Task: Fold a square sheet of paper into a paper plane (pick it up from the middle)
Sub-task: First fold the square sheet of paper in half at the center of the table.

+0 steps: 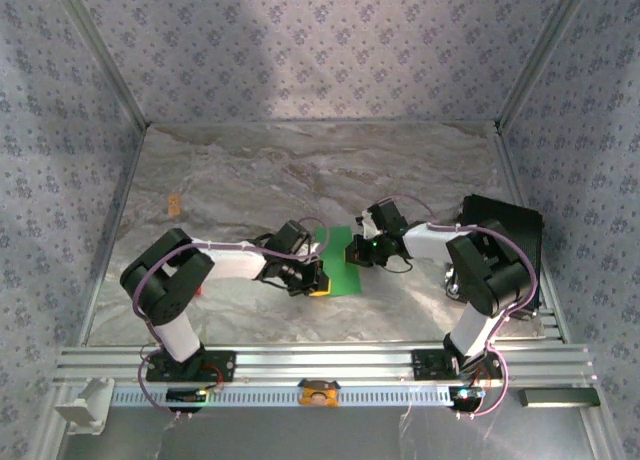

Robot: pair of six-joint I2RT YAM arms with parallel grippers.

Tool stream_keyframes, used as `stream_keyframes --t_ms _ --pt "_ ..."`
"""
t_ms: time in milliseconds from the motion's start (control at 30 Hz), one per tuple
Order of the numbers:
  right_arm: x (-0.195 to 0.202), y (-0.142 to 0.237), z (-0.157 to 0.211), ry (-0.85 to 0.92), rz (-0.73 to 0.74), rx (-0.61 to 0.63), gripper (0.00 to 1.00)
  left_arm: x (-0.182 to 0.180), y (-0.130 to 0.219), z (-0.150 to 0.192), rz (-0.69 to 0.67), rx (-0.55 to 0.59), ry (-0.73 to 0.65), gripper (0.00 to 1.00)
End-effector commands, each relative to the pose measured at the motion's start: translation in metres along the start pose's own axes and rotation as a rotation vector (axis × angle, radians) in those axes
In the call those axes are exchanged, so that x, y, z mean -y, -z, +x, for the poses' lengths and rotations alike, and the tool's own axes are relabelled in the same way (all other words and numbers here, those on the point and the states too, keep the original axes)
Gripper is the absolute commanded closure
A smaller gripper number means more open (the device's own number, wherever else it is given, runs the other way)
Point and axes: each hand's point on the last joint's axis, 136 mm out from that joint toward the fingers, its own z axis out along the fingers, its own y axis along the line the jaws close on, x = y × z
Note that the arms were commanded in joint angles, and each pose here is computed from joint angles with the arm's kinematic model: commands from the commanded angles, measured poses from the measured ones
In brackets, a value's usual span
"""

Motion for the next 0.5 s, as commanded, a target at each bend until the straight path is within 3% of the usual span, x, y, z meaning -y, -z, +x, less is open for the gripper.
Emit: stream_keyframes --t_ms 0,200,467 --pt "0.035 -0.003 0.026 -0.073 0.132 -0.061 1.00 -0.010 -0.003 0.007 -0.039 -0.030 -0.015 0.97" --pt "0.032 -0.002 0.025 -0.070 0.126 -0.062 1.00 -0.021 0.007 0.011 -0.147 -0.035 -0.051 0.97" --pt "0.025 -0.002 0.021 -0.057 0.116 -0.059 1.00 0.001 0.009 0.007 -0.105 -0.003 -0.092 0.97"
